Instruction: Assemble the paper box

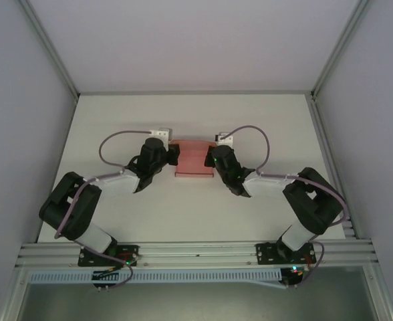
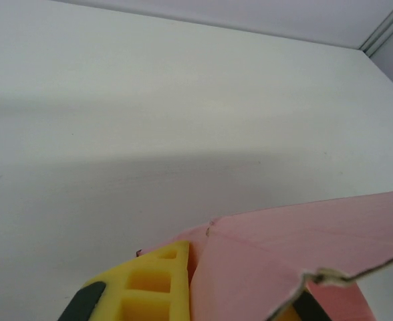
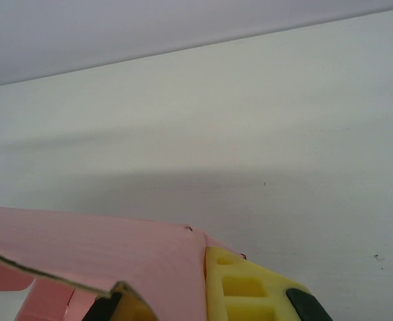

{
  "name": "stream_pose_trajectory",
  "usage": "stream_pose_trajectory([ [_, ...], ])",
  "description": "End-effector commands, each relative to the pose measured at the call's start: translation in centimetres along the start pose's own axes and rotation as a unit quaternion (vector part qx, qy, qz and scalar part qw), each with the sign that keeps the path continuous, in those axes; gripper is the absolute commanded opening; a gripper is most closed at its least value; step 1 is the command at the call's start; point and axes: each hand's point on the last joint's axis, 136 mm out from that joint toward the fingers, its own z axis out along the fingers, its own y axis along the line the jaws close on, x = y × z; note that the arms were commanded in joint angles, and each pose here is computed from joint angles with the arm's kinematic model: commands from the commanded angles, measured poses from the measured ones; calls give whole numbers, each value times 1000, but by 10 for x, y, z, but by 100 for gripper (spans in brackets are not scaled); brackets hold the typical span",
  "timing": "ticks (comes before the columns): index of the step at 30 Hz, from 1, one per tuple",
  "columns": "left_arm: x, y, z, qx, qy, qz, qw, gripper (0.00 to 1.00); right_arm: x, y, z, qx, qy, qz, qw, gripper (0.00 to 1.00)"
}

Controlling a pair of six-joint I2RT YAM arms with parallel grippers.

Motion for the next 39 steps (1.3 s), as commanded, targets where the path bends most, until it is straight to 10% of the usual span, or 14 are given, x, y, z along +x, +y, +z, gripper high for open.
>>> stream_pose_trajectory([
  [1, 15, -19, -3, 49, 15, -41, 998, 5, 17, 3, -8, -2, 5, 1, 1000, 2],
  [22, 54, -21, -36, 82, 25, -8, 996, 22, 37, -6, -35, 16, -41, -59, 997, 2],
  [29, 54, -16, -52, 62, 43, 2, 997, 51, 49, -16, -38, 33, -29, -73, 996, 0],
  [34, 56, -5, -68, 27, 70, 1, 997, 98, 56, -16, -38, 36, -24, -81, 996, 0],
  [39, 28, -15, -89, 27, 59, -23, 998, 100, 59, -12, -38, 38, -16, -104, 994, 0],
])
